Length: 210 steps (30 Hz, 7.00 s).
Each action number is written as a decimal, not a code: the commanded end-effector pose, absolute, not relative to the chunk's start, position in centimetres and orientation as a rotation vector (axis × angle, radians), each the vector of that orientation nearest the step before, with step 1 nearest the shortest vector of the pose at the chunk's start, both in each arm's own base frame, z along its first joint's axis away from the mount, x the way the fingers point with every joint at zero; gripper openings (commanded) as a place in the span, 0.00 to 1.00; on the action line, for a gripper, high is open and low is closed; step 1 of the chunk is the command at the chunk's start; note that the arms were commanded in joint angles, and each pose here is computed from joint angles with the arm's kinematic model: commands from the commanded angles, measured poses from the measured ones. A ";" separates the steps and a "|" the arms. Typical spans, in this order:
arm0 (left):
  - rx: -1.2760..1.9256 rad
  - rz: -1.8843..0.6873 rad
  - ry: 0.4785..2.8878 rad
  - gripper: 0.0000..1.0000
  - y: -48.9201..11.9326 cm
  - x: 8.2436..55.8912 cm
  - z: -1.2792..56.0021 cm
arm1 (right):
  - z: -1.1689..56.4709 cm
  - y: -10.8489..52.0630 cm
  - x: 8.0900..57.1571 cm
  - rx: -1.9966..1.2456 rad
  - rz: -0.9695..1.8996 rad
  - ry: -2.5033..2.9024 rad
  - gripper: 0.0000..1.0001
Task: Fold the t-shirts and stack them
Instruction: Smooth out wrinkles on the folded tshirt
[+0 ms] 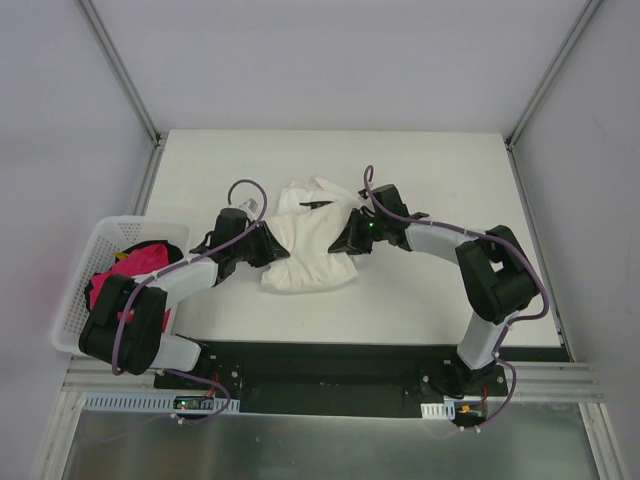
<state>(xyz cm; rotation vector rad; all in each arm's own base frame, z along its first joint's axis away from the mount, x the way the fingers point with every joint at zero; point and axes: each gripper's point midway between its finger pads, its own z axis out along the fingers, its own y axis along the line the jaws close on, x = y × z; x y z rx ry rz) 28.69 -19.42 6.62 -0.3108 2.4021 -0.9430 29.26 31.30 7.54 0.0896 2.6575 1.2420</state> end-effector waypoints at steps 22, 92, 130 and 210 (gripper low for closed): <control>-0.051 -0.993 2.144 0.26 -21.5 32.6 19.8 | 15.1 32.4 32.8 0.030 1.266 2.438 0.01; -0.086 -0.997 2.182 0.24 -23.2 38.7 15.6 | 14.1 30.8 37.5 0.188 1.300 2.428 0.01; 0.006 -0.988 2.094 0.23 -24.0 38.4 21.9 | 15.8 29.6 33.8 0.181 1.246 2.436 0.01; -0.063 -0.670 2.151 0.38 -21.4 40.4 19.1 | 17.4 16.4 35.5 0.349 0.972 2.324 0.72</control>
